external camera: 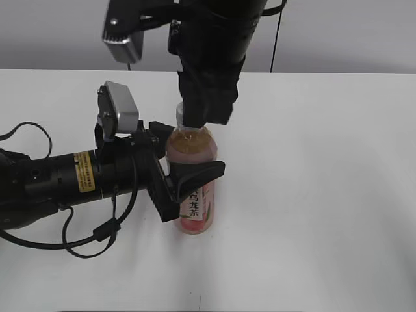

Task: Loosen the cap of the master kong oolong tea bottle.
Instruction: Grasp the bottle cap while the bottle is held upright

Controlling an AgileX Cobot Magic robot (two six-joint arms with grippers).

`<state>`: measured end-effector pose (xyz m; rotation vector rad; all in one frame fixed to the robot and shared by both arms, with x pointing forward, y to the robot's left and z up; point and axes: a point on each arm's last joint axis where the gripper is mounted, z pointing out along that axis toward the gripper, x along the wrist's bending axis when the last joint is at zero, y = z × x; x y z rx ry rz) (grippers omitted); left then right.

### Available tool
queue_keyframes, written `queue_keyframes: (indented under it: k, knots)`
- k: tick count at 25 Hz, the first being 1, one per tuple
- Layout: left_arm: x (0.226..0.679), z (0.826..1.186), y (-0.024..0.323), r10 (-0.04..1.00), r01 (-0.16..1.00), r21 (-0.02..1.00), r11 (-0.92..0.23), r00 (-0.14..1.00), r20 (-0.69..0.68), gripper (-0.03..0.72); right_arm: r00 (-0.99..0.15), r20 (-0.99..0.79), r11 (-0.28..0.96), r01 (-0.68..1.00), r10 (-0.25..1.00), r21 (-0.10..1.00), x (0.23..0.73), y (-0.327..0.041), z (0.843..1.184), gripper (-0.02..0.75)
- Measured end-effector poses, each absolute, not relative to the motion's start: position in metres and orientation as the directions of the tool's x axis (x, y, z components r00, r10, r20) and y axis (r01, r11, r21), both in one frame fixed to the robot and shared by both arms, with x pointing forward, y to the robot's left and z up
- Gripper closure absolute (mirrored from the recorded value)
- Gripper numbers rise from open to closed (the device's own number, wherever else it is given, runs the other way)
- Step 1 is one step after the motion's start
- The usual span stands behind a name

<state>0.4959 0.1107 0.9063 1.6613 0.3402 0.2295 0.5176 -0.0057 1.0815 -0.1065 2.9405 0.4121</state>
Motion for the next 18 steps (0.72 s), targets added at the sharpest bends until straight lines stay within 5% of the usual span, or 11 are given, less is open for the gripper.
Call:
queue_keyframes:
  k: [10,14,18]
  knots:
    - [0.4955,0.9064,0.1106,0.348,0.082,0.992,-0.096,0.937,-0.044,0.241,-0.649,-0.319,0.662,-0.745,-0.691,0.082,0.5182,-0.0059,1.0831,0.467]
    - [0.4948,0.9062,0.1105,0.339,0.080,0.992,-0.099,0.940,-0.041,0.241,-0.318,-0.330,0.350,-0.936,-0.889,-0.040,0.5179,-0.0054,1.0838,0.467]
    - [0.4944,0.9062,0.1105,0.334,0.078,0.992,-0.101,0.942,-0.040,0.241,-0.001,-0.303,0.046,-0.989,-0.953,-0.142,0.5177,-0.0051,1.0841,0.467]
